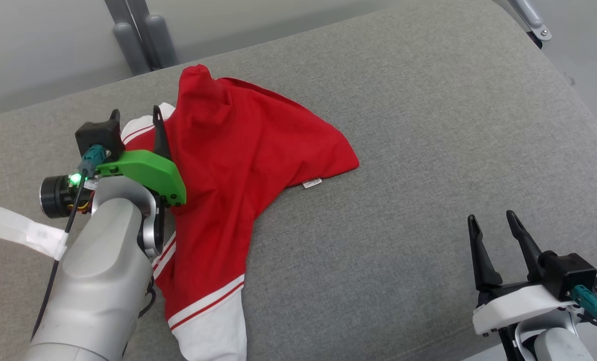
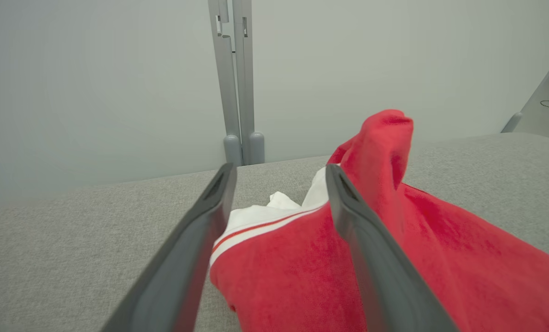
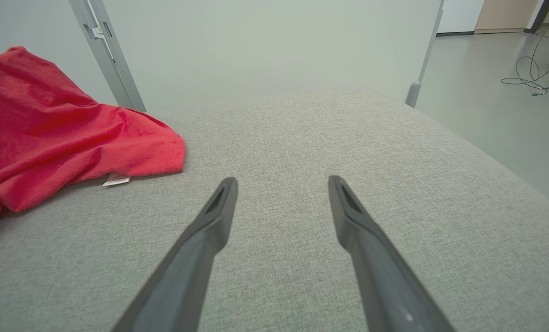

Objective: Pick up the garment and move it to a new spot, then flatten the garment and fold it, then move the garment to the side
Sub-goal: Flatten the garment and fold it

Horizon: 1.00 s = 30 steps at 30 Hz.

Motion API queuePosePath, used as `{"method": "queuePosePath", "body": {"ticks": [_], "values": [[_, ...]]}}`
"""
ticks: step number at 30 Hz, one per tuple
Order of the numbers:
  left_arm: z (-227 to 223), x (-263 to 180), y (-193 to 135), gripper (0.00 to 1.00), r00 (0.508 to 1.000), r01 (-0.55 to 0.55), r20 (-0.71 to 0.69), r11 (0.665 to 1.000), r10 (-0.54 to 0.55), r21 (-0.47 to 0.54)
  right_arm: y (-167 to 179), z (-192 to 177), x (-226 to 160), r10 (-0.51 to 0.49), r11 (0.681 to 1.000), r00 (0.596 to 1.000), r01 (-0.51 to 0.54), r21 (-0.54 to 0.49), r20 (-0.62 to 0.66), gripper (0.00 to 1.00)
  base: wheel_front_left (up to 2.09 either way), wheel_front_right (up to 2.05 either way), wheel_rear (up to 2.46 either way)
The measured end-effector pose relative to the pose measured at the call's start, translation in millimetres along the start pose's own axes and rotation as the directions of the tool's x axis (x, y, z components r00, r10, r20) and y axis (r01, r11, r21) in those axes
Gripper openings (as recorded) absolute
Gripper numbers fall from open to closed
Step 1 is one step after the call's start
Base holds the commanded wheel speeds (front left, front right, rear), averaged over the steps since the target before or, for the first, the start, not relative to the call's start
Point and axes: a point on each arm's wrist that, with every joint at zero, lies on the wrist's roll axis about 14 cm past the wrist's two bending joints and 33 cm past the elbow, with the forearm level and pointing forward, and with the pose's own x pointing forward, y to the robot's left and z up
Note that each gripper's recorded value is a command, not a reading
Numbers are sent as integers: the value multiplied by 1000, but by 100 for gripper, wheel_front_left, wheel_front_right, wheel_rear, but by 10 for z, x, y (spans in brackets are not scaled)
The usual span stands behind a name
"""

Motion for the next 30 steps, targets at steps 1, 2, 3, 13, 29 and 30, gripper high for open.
{"method": "queuePosePath", "body": {"ticks": [1,2,3,13,29,30], "values": [[-16,-31,15,100,1000,-2,0,1000,2,5,22,0,2,5,1000,1000,-5,3,1,100,0,0,0],[24,-38,28,100,1000,-7,14,1000,7,5,37,3,5,10,1000,1000,-10,4,2,100,0,0,0],[130,-34,25,100,999,-5,47,1000,5,12,48,7,7,13,1000,1000,-13,5,4,100,0,0,0],[277,-293,-1106,100,929,341,129,938,-347,60,74,17,19,25,1000,1000,-25,0,6,100,0,0,0],[-1000,-466,-2049,100,673,733,-338,655,-658,186,-118,-133,14,-71,997,996,72,10,-53,100,0,0,0],[-1054,-450,-2048,100,668,737,-354,650,-655,187,-146,-146,0,-82,997,995,83,10,-58,100,0,0,0]]}}
